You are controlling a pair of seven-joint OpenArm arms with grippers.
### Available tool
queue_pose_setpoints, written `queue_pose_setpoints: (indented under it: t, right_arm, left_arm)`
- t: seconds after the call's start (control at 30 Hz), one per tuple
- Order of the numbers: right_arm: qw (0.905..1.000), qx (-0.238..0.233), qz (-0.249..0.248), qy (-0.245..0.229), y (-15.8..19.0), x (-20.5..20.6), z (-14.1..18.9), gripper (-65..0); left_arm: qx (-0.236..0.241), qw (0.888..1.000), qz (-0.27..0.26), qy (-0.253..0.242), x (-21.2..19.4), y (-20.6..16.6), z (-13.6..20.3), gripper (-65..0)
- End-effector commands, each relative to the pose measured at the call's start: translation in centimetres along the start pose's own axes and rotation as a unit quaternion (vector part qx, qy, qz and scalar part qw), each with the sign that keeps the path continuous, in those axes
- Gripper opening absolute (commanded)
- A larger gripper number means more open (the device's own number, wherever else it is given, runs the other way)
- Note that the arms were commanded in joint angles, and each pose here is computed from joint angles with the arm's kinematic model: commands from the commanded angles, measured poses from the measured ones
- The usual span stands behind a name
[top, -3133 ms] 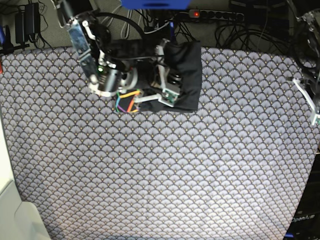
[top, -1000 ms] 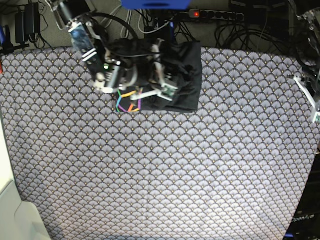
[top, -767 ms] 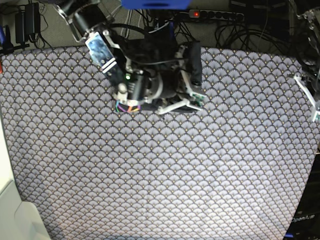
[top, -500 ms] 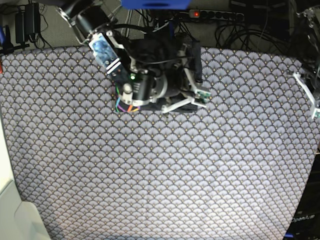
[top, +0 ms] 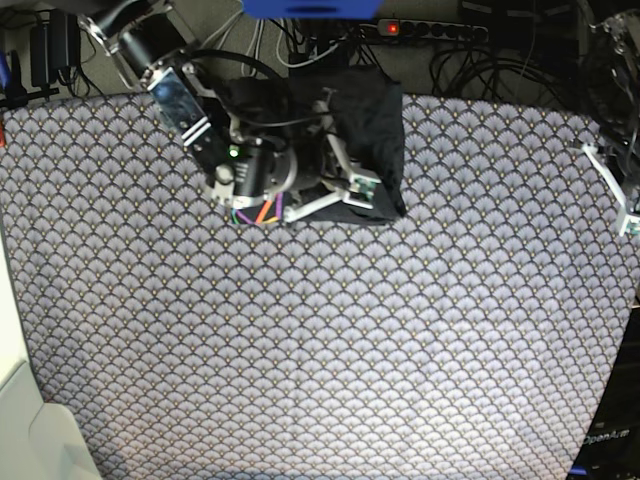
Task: Fold the T-shirt properly
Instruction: 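Fold the lifted end over toward the shirt's middle with the right gripper, then grasp the bundle's other end with the left gripper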
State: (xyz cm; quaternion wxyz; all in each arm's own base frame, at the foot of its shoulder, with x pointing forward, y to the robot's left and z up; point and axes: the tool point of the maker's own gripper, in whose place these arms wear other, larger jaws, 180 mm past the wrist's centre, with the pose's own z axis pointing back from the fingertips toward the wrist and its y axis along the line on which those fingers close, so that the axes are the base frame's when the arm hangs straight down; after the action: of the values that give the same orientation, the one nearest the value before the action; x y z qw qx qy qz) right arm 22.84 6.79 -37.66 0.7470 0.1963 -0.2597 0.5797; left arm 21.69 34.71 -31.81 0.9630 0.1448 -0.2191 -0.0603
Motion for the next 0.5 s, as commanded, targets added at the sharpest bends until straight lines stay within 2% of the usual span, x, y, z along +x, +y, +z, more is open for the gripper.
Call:
queue_pose_setpoints:
  t: [0.0,0.07,0.33,0.47]
  right_arm:
    - [0.9992,-0.005,0.006,-0.040,-0.6,2.3,0.5,-65.0]
    - [0.9985,-0.006,0.007,-0.054,-1.3,3.3,0.2,-65.0]
    - [0.9991,0.005,-0.029,-0.031,-5.1,3.0,-2.9,-65.0]
    - [0.9991,-0.006,-0.018,-0.039,-5.9,3.7,-2.2,-65.0]
  left_arm:
    - [0.010,1.000,0.000,-0.014,0.8,0.6,0.4,-64.7]
    - [0.006,1.000,0.001,-0.014,0.6,0.3,0.4,-64.7]
    - [-0.013,1.000,0.011,-0.011,0.0,-1.4,0.0,-64.7]
    - [-0.018,1.000,0.010,-0.012,0.1,-1.7,0.0,-64.7]
